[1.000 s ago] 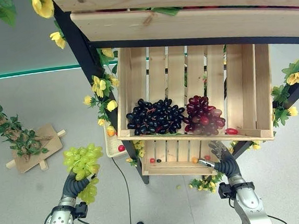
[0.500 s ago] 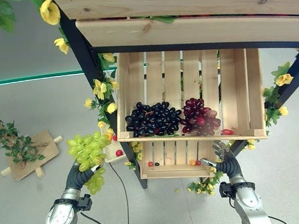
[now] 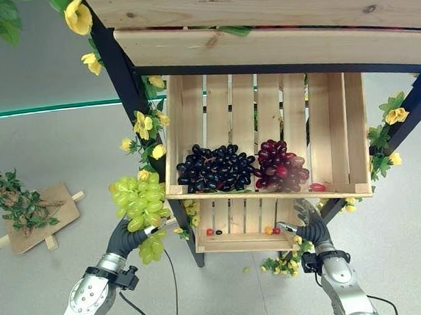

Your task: Pick up the fruits from the basket on one side to the basket on the other side

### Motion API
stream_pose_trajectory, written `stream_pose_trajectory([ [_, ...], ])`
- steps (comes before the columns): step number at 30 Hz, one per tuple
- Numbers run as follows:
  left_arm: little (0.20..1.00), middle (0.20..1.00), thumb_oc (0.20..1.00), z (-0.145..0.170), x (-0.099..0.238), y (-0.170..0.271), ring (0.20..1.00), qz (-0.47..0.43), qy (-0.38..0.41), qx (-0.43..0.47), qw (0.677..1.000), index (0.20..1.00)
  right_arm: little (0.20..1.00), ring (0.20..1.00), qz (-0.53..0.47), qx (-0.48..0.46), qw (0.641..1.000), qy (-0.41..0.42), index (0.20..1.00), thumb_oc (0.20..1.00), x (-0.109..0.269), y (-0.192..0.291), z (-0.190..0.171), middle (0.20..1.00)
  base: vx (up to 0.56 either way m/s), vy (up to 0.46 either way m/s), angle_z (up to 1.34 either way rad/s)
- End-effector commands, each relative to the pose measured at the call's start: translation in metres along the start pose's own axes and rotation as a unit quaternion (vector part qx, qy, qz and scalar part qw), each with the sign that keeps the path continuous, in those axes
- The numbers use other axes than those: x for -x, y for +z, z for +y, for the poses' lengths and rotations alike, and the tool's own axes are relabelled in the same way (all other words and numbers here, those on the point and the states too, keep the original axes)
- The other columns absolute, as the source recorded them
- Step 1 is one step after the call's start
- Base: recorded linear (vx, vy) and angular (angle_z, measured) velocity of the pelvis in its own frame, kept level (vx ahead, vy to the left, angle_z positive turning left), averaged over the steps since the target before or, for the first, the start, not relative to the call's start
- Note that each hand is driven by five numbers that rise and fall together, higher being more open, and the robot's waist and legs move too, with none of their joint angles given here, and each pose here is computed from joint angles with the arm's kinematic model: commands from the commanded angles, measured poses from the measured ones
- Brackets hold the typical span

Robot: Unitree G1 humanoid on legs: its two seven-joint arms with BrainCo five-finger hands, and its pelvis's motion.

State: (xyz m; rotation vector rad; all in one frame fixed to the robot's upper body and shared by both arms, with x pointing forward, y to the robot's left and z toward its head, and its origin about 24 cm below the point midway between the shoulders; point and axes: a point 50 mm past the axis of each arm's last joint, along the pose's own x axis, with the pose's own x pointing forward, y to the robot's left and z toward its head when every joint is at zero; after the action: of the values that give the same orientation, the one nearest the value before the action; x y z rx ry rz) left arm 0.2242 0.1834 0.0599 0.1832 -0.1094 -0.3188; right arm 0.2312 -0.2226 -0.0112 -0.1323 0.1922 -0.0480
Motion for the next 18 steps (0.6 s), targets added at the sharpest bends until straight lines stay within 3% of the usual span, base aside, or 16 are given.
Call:
stream_pose_trajectory([
  [1,0.2,0.2,0.2,-0.023,-0.035,0.063,0.2,-0.172,-0.079,0.016,0.982,0.2,1.0,1.0,-0.081,-0.007,0.996,0.024,1.0,1.0,-0.024,0.04,0.015,1.0,0.0,0.0,0.0],
  [12,0.2,0.2,0.2,-0.045,-0.057,0.093,0.2,-0.235,-0.126,0.034,0.963,0.2,1.0,1.0,-0.079,0.004,0.995,0.067,1.0,1.0,-0.029,0.042,0.038,1.0,-0.01,0.022,-0.19],
  [18,0.2,0.2,0.2,-0.044,-0.056,0.085,0.2,-0.215,-0.128,0.031,0.968,0.2,1.0,1.0,-0.067,0.003,0.996,0.057,1.0,1.0,-0.027,0.036,0.033,1.0,0.01,0.024,-0.12],
])
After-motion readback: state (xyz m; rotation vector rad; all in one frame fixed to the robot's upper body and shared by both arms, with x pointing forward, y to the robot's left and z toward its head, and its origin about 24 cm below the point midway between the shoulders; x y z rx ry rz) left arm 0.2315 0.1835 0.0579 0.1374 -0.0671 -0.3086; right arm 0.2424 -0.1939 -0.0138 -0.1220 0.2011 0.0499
